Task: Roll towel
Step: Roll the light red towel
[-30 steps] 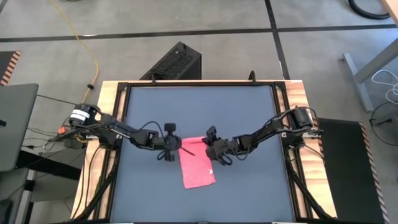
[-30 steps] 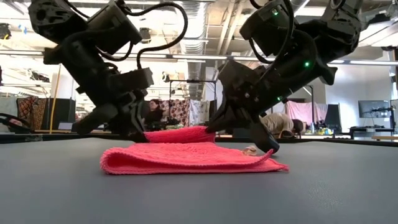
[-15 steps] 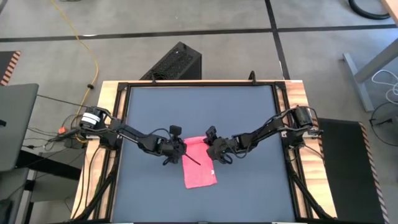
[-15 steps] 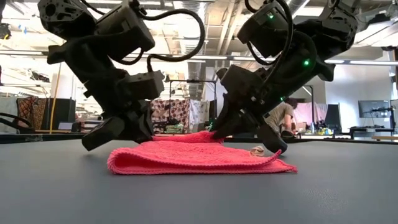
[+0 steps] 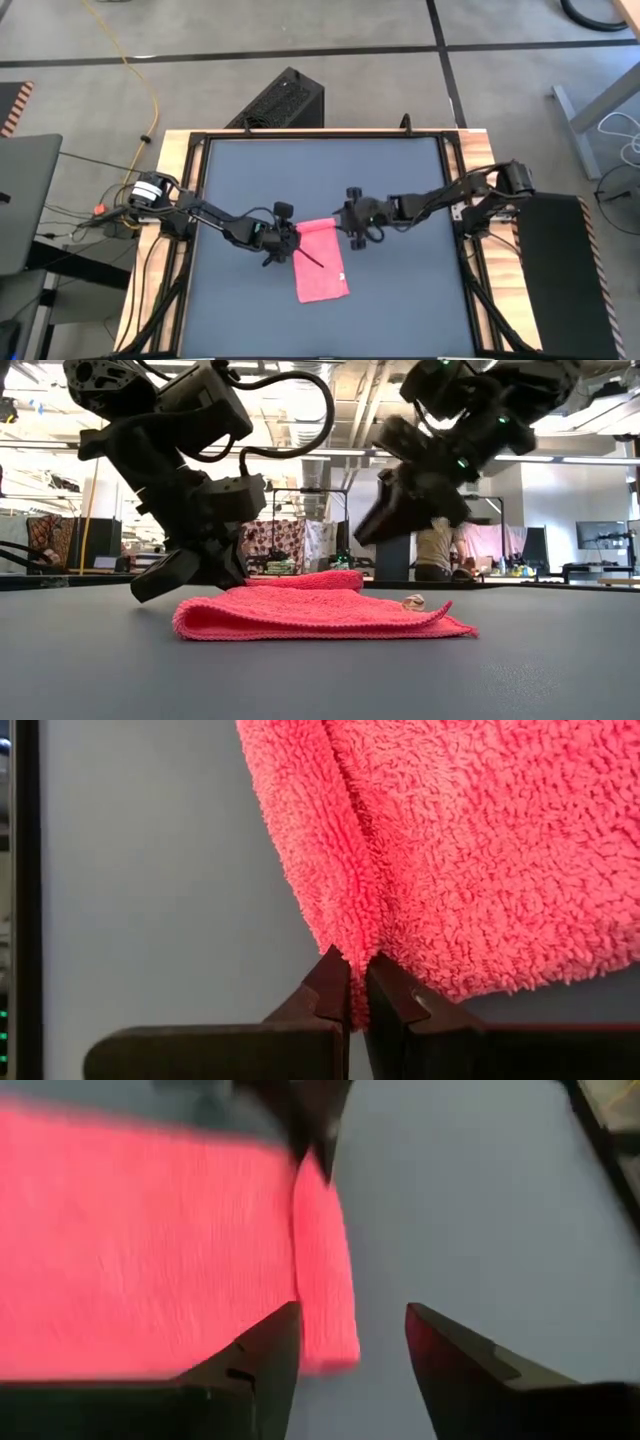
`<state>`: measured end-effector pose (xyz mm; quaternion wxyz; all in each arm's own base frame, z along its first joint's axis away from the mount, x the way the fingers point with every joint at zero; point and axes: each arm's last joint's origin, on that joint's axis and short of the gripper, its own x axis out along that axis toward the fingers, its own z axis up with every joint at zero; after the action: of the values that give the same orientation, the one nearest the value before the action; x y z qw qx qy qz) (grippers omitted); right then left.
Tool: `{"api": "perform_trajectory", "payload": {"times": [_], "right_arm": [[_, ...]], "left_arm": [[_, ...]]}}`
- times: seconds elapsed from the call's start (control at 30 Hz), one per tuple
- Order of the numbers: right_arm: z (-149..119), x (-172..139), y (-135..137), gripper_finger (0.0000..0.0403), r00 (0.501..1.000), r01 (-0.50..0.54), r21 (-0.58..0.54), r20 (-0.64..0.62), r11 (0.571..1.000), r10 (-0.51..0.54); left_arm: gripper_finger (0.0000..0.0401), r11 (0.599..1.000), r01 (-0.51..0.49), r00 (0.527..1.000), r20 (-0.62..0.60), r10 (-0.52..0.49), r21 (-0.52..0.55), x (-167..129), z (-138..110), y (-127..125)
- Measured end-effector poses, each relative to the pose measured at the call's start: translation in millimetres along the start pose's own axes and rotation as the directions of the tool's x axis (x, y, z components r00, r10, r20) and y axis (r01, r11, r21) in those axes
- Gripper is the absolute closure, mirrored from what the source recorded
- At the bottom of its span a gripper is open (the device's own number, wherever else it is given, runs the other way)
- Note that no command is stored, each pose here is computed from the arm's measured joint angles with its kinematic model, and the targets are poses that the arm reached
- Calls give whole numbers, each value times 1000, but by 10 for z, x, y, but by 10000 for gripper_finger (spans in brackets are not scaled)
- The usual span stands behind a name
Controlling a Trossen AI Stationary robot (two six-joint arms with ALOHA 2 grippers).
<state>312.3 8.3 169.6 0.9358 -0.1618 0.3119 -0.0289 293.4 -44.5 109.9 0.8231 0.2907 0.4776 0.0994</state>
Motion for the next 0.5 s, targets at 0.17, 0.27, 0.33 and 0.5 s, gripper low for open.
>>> {"api": "perform_trajectory", "payload": {"times": [0.17,0.27,0.33,0.5], "right_arm": [[-139,154,-206,177,991,-132,210,15,969,131],[-206,268,-300,171,975,-219,295,42,930,217],[-237,337,-347,170,969,-245,321,46,915,243],[-244,392,-426,169,963,-267,346,59,899,263]], "left_arm": [[401,999,-19,1000,-4,19,29,-3,0,-3],[401,999,-29,1000,-6,30,36,-4,0,-2],[401,998,-30,1000,-6,30,53,-4,0,-2],[401,992,-59,998,-10,61,111,-17,3,-14]]}}
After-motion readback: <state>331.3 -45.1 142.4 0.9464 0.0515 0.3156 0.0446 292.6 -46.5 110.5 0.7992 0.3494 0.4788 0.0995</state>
